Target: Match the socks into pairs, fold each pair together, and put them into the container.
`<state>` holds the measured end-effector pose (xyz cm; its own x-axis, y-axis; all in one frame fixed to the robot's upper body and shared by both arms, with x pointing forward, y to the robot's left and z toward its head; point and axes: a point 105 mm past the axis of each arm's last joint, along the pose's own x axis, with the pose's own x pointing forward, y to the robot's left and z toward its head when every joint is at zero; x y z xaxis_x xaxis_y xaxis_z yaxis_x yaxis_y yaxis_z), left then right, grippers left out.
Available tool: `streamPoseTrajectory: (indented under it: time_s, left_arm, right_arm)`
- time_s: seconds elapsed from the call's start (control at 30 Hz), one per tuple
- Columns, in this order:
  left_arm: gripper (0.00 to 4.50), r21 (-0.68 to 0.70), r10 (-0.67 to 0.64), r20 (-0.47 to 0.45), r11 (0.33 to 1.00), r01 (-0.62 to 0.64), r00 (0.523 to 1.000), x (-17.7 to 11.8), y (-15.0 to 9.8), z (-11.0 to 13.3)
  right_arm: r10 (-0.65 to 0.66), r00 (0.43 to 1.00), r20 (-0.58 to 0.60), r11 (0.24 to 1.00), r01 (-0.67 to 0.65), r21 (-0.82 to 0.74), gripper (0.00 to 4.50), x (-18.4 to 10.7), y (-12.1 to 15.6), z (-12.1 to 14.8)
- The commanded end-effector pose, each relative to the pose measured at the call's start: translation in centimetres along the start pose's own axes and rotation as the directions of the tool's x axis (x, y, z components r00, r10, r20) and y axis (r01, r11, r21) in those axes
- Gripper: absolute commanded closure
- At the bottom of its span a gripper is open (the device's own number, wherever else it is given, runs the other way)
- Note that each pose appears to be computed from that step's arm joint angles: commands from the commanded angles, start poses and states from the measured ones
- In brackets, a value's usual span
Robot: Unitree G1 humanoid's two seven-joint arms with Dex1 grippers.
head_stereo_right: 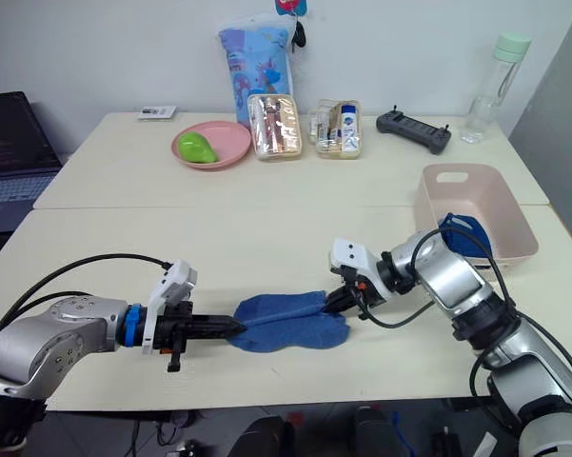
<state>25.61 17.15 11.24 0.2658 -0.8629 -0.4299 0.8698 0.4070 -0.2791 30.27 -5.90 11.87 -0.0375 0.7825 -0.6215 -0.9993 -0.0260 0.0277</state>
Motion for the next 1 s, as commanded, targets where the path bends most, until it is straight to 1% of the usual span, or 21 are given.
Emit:
streamPoseTrajectory:
  time_s: [0.03,0.23,0.4,0.5,0.53,0.57,0.6,0.67,0.77,0.8,0.9,1.0]
  left_arm:
    - [4.49,0.034,-0.007,0.008,0.999,0.007,1.000,0.0,0.3,0.7]
    - [4.49,-0.003,-0.022,0.011,1.000,0.022,1.000,0.0,0.5,1.2]
    - [4.49,0.061,-0.057,0.014,0.997,0.056,0.998,-0.1,-0.6,1.2]
    - [3.83,0.100,-0.018,0.068,0.995,0.011,0.998,0.2,-0.2,1.4]
    - [3.57,0.098,-0.017,0.070,0.995,0.010,0.997,0.2,-0.2,1.3]
    - [3.21,0.094,-0.019,0.067,0.995,0.012,0.998,0.1,-0.2,1.2]
    - [2.93,0.097,0.000,0.065,0.995,-0.006,0.998,0.0,0.1,1.0]
    - [2.23,0.101,0.024,0.063,0.994,-0.030,0.998,-0.5,0.4,0.8]
    - [1.22,0.110,0.018,0.057,0.994,-0.024,0.998,-1.4,-0.1,0.6]
    - [0.91,0.137,0.022,0.057,0.990,-0.030,0.998,-1.5,-0.2,0.5]
    - [0.91,0.173,0.011,0.086,0.985,-0.026,0.996,-1.3,-0.9,1.0]
    - [0.91,0.221,0.020,0.079,0.975,-0.037,0.997,-1.3,-1.1,1.1]
  right_arm:
    - [-0.022,1.000,0.001,0.998,0.022,-0.058,4.48,-0.3,-0.9,1.2]
    - [-0.044,0.999,0.001,0.998,0.044,-0.055,4.48,-0.1,-1.9,1.1]
    - [-0.047,0.999,0.012,0.997,0.048,-0.055,4.48,-0.3,-1.8,1.2]
    - [-0.048,0.999,0.023,0.998,0.049,-0.048,4.50,-0.5,-1.5,1.0]
    - [-0.047,0.999,0.023,0.998,0.048,-0.044,4.50,-0.5,-1.4,0.9]
    - [-0.047,0.999,0.022,0.998,0.048,-0.043,4.50,-0.5,-1.3,0.8]
    - [-0.049,0.999,0.021,0.998,0.050,-0.039,4.50,-0.5,-1.3,0.7]
    - [-0.052,0.998,0.019,0.998,0.053,-0.038,4.50,-0.5,-1.3,0.6]
    - [-0.056,0.998,0.023,0.998,0.057,-0.035,4.50,-0.5,-1.4,0.7]
    - [-0.057,0.998,0.024,0.998,0.057,-0.033,4.50,-0.6,-1.4,0.7]
    - [-0.059,0.998,0.024,0.998,0.059,-0.035,4.50,-0.6,-1.5,0.7]
    - [-0.058,0.998,0.024,0.998,0.058,-0.037,4.50,-0.6,-1.4,0.7]
